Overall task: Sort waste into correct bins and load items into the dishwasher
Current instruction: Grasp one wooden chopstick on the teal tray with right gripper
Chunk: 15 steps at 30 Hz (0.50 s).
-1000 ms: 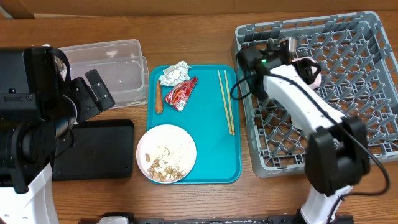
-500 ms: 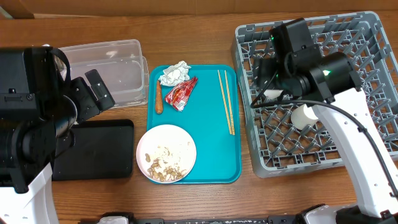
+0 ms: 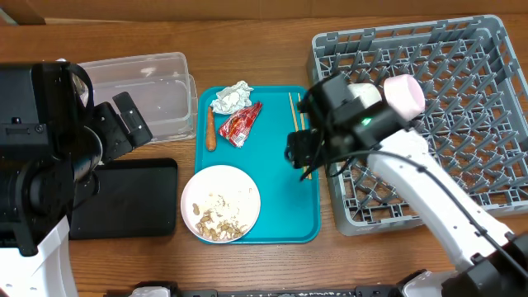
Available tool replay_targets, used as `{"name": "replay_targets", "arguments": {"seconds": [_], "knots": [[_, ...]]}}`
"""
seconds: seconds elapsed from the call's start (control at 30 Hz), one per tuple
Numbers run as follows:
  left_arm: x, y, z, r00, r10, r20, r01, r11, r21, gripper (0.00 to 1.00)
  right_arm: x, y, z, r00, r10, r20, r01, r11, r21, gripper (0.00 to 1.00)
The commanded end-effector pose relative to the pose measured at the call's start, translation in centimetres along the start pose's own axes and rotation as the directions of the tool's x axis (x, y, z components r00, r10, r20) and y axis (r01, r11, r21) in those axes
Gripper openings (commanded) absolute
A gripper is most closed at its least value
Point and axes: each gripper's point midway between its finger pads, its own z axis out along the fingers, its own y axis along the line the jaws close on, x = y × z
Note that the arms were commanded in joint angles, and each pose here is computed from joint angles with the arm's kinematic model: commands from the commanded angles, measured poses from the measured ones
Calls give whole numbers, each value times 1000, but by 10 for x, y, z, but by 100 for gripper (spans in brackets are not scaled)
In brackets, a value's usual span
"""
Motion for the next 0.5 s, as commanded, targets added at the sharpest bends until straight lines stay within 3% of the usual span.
{"name": "replay_targets", "arguments": {"seconds": [0.0,0.17,0.47], "knots": [[-2,2,0,1000,14,4,-14,1000,-7,100,-4,-14,18,994,-96,50,91,991,98,63],[-2,2,0,1000,14,4,-14,1000,-7,100,-25,-21,39,977,-137,161,116,984,134,65],[-2,2,0,1000,14,4,-14,1000,-7,100,-29,-37,102,984,-157,81,142,976,167,60]]}}
